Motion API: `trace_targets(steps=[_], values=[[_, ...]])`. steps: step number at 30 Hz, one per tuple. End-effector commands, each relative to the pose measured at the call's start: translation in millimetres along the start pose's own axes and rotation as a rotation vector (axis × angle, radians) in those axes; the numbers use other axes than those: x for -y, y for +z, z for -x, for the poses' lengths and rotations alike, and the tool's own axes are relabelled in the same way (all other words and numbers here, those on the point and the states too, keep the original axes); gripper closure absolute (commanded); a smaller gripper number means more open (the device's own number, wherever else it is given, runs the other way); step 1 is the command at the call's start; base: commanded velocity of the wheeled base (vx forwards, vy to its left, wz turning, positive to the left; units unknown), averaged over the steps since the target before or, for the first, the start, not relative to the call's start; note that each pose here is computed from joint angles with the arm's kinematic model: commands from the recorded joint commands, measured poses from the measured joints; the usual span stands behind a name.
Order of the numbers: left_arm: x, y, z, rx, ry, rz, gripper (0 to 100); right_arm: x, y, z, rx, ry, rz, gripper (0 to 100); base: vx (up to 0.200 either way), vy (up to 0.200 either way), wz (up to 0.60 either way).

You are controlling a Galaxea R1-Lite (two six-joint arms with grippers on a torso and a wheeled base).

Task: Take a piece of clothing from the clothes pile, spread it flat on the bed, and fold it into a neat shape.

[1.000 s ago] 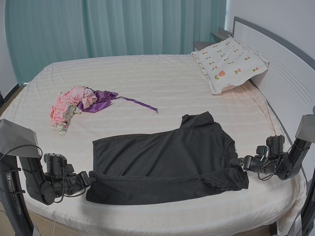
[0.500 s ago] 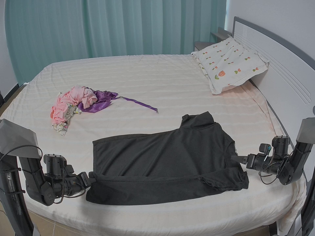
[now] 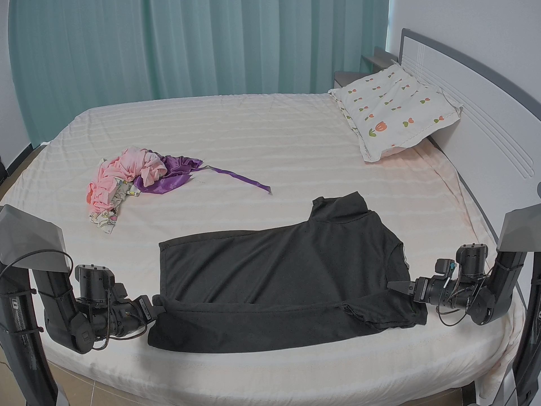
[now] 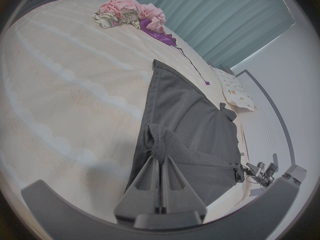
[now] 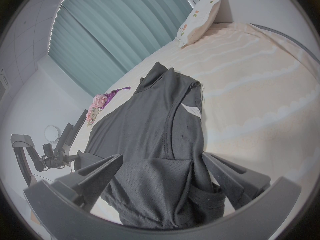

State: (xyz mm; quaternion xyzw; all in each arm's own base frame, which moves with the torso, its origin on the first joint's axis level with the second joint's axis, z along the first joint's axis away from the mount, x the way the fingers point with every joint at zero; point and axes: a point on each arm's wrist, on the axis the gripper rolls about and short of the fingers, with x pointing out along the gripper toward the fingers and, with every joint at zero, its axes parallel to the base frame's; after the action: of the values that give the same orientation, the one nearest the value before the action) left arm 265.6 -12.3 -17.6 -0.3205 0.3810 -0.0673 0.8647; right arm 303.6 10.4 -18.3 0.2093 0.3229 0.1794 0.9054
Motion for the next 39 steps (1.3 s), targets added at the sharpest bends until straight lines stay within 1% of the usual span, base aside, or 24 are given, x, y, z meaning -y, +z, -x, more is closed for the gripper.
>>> trace_targets(steps=[1,3,4,16,22,29,34,39], values=[[0,0,0,0.0,0.0,0.0,100,5,-7,-8,-0.025,-0.008,-0.01,0,0.0,0.0,0.0],[0,0,-1,-0.001,0.001,0.002,100,6,-8,-8,-0.029,-0.009,-0.012,0,0.0,0.0,0.0],[0,0,-1,0.0,0.0,0.001,100,6,-8,-7,-0.031,-0.012,-0.016,100,0.0,0.0,0.0],[0,0,-1,0.0,0.0,0.001,100,9,-8,0,-0.026,-0.018,-0.024,100,0.0,0.0,0.0],[0,-1,2,-0.001,0.002,0.003,100,5,-3,6,0.034,-0.004,-0.005,100,0.0,0.0,0.0],[-1,-1,2,-0.002,0.005,0.005,100,7,-2,7,0.045,-0.016,-0.006,100,0.0,0.0,0.0],[-2,-1,3,-0.003,0.008,0.016,100,12,1,6,0.079,-0.017,0.001,100,0.0,0.0,0.0],[-3,-2,3,-0.007,0.012,0.03,100,20,-1,2,0.085,-0.035,-0.008,100,0.0,0.0,0.0]])
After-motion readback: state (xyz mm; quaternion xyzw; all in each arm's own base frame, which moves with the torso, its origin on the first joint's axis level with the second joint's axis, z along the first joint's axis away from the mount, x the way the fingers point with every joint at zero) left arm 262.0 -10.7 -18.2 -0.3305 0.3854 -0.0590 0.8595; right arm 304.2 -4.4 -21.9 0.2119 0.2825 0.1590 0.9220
